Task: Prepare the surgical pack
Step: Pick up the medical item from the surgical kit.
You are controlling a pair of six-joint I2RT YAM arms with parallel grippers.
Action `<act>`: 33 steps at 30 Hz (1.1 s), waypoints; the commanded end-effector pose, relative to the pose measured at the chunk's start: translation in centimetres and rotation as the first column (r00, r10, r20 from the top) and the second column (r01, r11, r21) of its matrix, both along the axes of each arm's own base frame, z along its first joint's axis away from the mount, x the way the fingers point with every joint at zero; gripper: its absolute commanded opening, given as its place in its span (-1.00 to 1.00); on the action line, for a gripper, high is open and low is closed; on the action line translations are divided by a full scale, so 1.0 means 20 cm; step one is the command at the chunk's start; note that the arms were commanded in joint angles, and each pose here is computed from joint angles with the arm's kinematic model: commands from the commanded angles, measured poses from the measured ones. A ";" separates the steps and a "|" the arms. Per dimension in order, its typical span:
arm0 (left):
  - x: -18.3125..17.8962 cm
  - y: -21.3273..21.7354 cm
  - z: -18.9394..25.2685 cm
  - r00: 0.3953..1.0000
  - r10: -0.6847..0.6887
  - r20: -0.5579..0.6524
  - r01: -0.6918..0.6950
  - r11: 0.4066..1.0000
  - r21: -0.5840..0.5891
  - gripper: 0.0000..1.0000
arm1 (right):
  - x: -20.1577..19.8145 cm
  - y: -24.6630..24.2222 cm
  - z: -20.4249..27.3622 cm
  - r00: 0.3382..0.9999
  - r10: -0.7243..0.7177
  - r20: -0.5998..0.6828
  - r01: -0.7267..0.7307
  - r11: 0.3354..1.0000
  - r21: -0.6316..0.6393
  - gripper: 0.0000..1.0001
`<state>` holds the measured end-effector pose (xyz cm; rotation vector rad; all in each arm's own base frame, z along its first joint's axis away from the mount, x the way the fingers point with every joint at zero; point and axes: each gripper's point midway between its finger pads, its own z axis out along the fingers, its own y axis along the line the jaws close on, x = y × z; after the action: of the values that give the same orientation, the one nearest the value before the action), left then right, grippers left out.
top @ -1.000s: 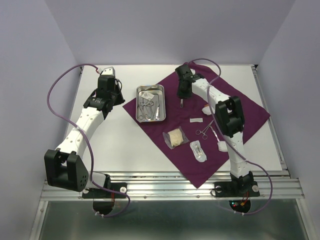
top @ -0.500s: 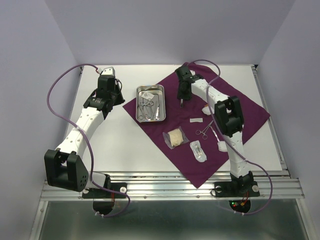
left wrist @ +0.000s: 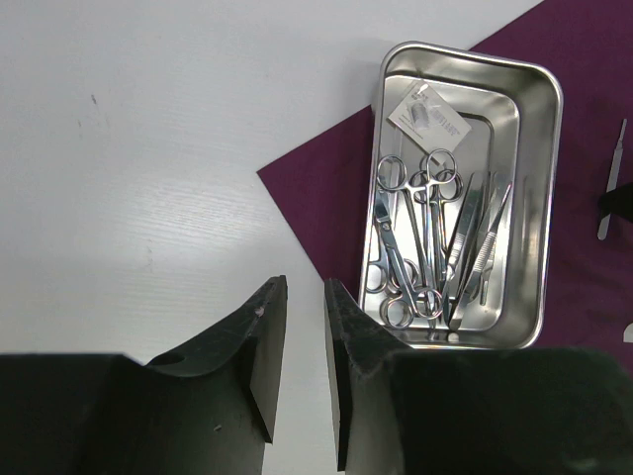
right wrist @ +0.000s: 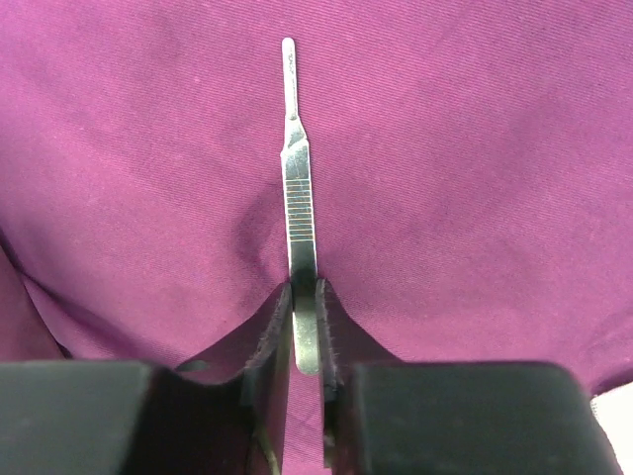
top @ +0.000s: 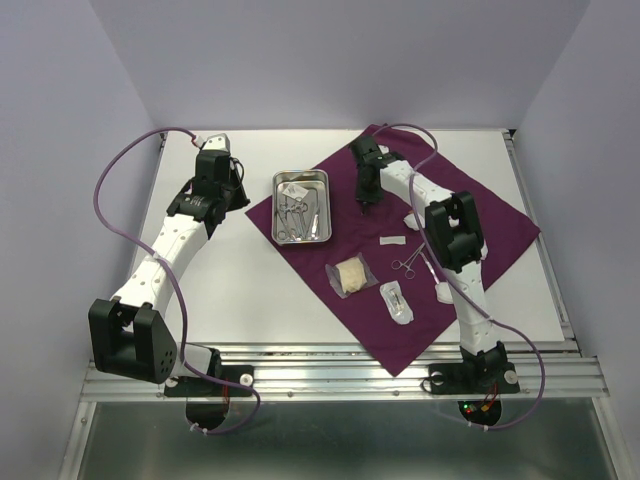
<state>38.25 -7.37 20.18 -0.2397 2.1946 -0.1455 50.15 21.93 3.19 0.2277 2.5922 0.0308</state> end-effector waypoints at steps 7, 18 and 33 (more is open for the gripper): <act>0.01 0.02 0.06 0.999 0.009 0.044 -0.009 1.000 0.006 -0.33 | 0.02 -0.02 0.05 1.000 -0.012 0.013 0.013 1.000 -0.013 -0.86; 0.01 0.02 0.07 0.999 0.009 0.045 -0.009 1.000 0.003 -0.33 | 0.06 0.01 0.32 0.994 -0.014 0.111 0.009 0.999 0.046 -0.95; 0.02 0.02 0.07 0.999 0.010 0.044 -0.010 1.000 0.004 -0.33 | 0.07 0.11 0.50 0.984 0.021 0.175 -0.035 0.996 0.079 -0.96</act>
<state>38.24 -7.34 20.17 -0.2407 2.1946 -0.1433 51.06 22.96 7.60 0.2240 2.5216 0.0793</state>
